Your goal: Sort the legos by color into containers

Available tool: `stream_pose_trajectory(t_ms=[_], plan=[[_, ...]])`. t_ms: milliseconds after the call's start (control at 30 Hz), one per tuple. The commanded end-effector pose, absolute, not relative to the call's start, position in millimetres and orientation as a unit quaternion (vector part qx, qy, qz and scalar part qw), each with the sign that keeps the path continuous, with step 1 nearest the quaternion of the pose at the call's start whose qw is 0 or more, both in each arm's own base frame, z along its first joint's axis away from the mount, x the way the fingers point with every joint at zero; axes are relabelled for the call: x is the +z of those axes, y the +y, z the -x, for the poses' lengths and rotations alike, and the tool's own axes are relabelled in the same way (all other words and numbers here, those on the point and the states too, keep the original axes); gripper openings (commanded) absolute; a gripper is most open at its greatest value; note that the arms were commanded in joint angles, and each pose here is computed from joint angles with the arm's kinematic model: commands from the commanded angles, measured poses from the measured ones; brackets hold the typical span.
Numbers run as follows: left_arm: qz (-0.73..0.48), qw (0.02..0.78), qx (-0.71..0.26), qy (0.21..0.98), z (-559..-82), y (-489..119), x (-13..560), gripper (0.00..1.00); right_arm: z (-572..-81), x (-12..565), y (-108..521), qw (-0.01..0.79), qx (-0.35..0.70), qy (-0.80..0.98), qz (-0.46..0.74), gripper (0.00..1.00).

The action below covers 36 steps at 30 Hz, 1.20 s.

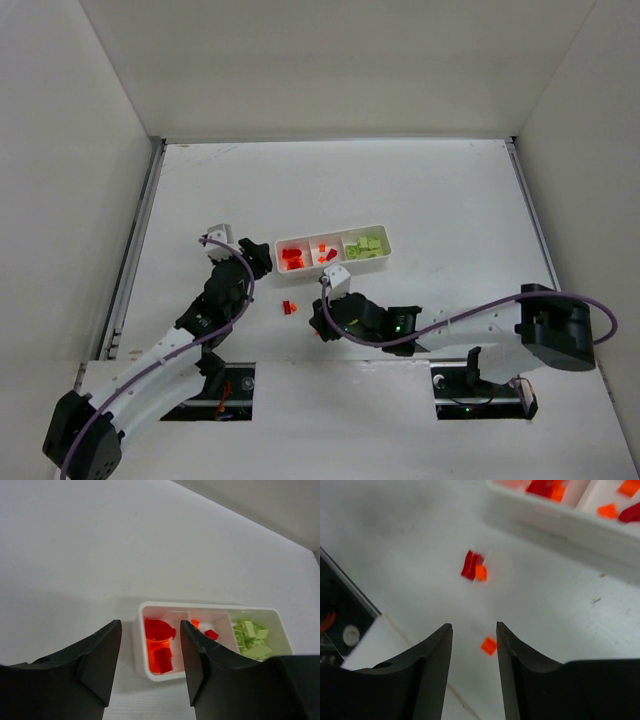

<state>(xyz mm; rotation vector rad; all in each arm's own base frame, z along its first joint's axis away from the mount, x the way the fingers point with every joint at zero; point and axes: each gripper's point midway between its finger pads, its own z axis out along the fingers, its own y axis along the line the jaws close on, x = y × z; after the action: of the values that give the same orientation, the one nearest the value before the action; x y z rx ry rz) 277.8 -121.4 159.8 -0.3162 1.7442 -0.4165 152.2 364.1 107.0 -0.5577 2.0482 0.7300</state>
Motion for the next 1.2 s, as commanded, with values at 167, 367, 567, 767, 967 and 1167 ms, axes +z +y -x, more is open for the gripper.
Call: stream_pose_trajectory(t_ms=[167, 367, 567, 767, 967, 1167], plan=[[0.195, 0.585, -0.166, 0.769, -263, -86, 116, 0.48, -124, 57, 373, 0.386, 0.220, 0.849, 0.286, 0.49], [0.188, 0.576, -0.177, 0.776, -256, -90, 103, 0.49, -126, 38, 374, 0.376, 0.185, 0.867, 0.271, 0.47], [0.182, 0.576, -0.176, 0.778, -256, -92, 102, 0.49, -130, 34, 374, 0.376, 0.170, 0.873, 0.259, 0.39], [0.179, 0.577, -0.179, 0.776, -255, -93, 100, 0.50, -135, 24, 369, 0.379, 0.135, 0.876, 0.264, 0.28], [0.180, 0.578, -0.180, 0.776, -256, -93, 99, 0.50, -141, 26, 367, 0.393, 0.118, 0.873, 0.264, 0.20], [0.181, 0.581, -0.182, 0.772, -256, -93, 101, 0.50, -147, 72, 375, 0.429, 0.154, 0.853, 0.256, 0.20]])
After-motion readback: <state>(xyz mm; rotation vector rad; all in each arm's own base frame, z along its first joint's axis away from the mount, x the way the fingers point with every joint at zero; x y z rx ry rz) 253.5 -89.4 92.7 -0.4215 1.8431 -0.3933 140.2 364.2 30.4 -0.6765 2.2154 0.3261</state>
